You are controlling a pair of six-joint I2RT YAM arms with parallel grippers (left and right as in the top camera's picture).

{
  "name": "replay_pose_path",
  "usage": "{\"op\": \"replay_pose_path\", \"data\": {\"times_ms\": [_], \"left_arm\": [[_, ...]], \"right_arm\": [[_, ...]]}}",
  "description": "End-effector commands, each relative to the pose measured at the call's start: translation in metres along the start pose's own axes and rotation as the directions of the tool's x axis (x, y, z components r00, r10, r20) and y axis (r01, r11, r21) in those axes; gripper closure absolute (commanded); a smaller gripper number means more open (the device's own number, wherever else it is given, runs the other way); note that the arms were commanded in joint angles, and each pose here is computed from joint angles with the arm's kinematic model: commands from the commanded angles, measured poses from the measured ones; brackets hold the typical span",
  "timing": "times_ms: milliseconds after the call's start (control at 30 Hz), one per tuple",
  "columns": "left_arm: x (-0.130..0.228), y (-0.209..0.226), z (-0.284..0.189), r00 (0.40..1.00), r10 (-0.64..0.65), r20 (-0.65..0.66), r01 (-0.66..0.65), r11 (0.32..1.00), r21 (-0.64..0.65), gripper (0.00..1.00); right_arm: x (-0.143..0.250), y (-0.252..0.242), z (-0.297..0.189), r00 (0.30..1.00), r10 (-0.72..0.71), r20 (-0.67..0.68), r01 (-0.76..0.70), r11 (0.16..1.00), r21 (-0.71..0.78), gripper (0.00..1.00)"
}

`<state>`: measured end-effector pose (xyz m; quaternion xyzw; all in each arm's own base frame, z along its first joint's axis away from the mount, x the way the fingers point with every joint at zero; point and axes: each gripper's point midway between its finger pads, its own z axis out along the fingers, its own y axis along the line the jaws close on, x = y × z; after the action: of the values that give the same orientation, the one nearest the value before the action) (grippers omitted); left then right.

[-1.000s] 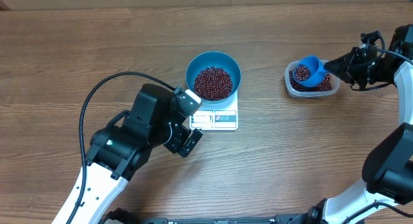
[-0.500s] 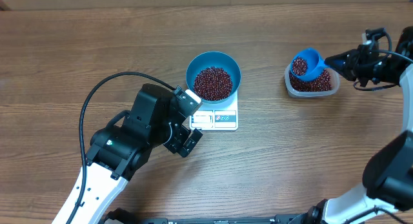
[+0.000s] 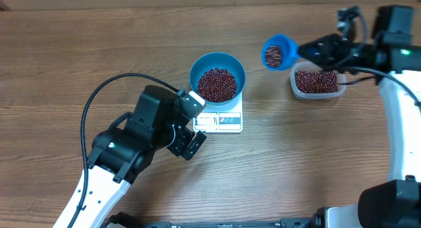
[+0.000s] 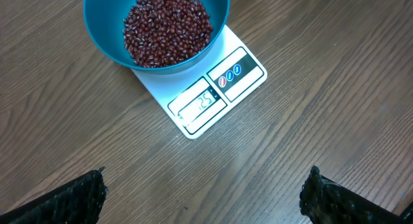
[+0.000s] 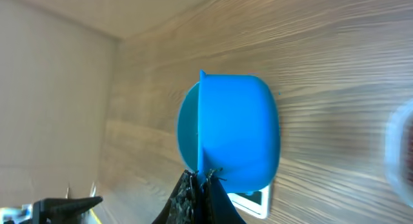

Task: Scoop item into bowl and weigh 150g on scale
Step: 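Lift the filled scoop and carry it toward the teal bowl, then tilt the blue scoop over the teal bowl to pour beans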

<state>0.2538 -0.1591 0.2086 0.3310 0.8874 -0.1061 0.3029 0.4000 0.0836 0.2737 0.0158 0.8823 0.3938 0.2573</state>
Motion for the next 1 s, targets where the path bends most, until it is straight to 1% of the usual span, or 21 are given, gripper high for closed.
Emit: {"op": "replay_pose_path", "data": {"times_ms": [0, 67, 233, 433, 667, 767, 967], "left_arm": [[-0.006, 0.0, -0.003, 1.0, 0.008, 0.015, -0.008, 1.0, 0.008, 0.01], [-0.006, 0.0, -0.003, 1.0, 0.008, 0.015, -0.008, 1.0, 0.008, 0.01], [-0.006, 0.0, -0.003, 1.0, 0.008, 0.015, -0.008, 1.0, 0.008, 0.0], [-0.005, 0.0, -0.003, 1.0, 0.008, 0.015, -0.008, 1.0, 0.008, 0.0], [-0.006, 0.0, -0.003, 1.0, 0.008, 0.015, -0.008, 1.0, 0.008, 0.0], [-0.006, 0.0, -0.003, 1.0, 0.008, 0.015, -0.008, 1.0, 0.008, 0.0], [-0.006, 0.0, -0.003, 1.0, 0.008, 0.015, -0.008, 1.0, 0.008, 0.01]], "right_arm": [[0.001, 0.039, 0.012, 0.999, -0.041, 0.005, 0.041, 0.999, -0.019, 0.96], [0.004, 0.048, 0.023, 0.998, -0.059, 0.001, 0.059, 0.998, -0.006, 0.96], [0.013, 0.057, 0.046, 0.997, -0.073, -0.001, 0.073, 0.992, 0.099, 0.96], [0.029, 0.069, 0.065, 0.99, -0.142, -0.018, 0.143, 0.972, 0.188, 0.96], [0.04, 0.074, 0.08, 0.971, -0.238, -0.01, 0.227, 0.912, 0.34, 0.96], [0.044, 0.076, 0.084, 0.963, -0.268, -0.009, 0.251, 0.888, 0.385, 0.96], [0.044, 0.072, 0.087, 0.963, -0.268, 0.004, 0.24, 0.868, 0.434, 0.96]]}}
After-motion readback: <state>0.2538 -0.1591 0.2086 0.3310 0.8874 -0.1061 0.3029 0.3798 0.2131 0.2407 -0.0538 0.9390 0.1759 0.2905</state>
